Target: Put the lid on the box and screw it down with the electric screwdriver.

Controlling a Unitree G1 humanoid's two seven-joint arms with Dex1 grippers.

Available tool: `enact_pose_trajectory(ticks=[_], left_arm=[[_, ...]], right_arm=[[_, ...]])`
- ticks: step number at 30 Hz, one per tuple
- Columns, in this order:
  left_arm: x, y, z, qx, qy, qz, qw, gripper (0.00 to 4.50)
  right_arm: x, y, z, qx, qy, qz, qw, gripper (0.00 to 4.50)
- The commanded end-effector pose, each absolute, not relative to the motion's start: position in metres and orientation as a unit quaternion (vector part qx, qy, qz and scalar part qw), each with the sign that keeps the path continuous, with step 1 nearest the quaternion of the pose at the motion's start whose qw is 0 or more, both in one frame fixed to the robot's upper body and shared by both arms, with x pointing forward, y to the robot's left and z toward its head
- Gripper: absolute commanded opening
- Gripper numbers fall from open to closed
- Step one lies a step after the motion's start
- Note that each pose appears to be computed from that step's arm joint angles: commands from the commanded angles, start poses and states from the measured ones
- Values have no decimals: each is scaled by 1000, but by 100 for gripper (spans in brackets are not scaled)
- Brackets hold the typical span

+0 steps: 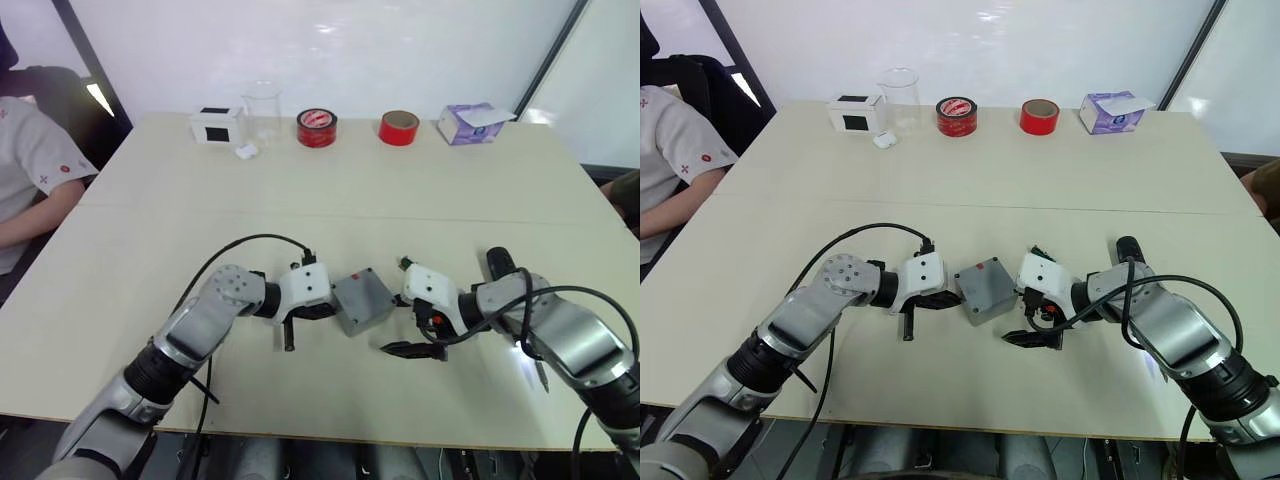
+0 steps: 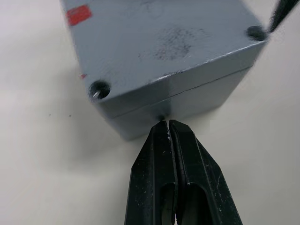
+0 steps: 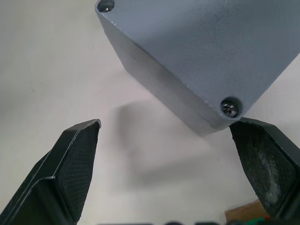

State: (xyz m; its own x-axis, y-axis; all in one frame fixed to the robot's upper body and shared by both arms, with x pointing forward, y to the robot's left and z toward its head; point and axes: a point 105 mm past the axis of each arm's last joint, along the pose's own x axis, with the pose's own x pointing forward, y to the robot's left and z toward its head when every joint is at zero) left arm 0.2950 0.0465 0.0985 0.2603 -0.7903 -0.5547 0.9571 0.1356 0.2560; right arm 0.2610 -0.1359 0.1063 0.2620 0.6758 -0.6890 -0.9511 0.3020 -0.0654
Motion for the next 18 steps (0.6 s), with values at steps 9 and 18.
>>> enact_pose_trajectory(ticks=[9, 18], left_arm=[[302, 44, 111, 307, 115, -592, 737, 0], [301, 48, 113, 307, 116, -592, 736, 0]], right_arm=[[247, -117, 118, -229, 256, 568, 748, 445], [254, -127, 118, -233, 263, 549, 758, 445]])
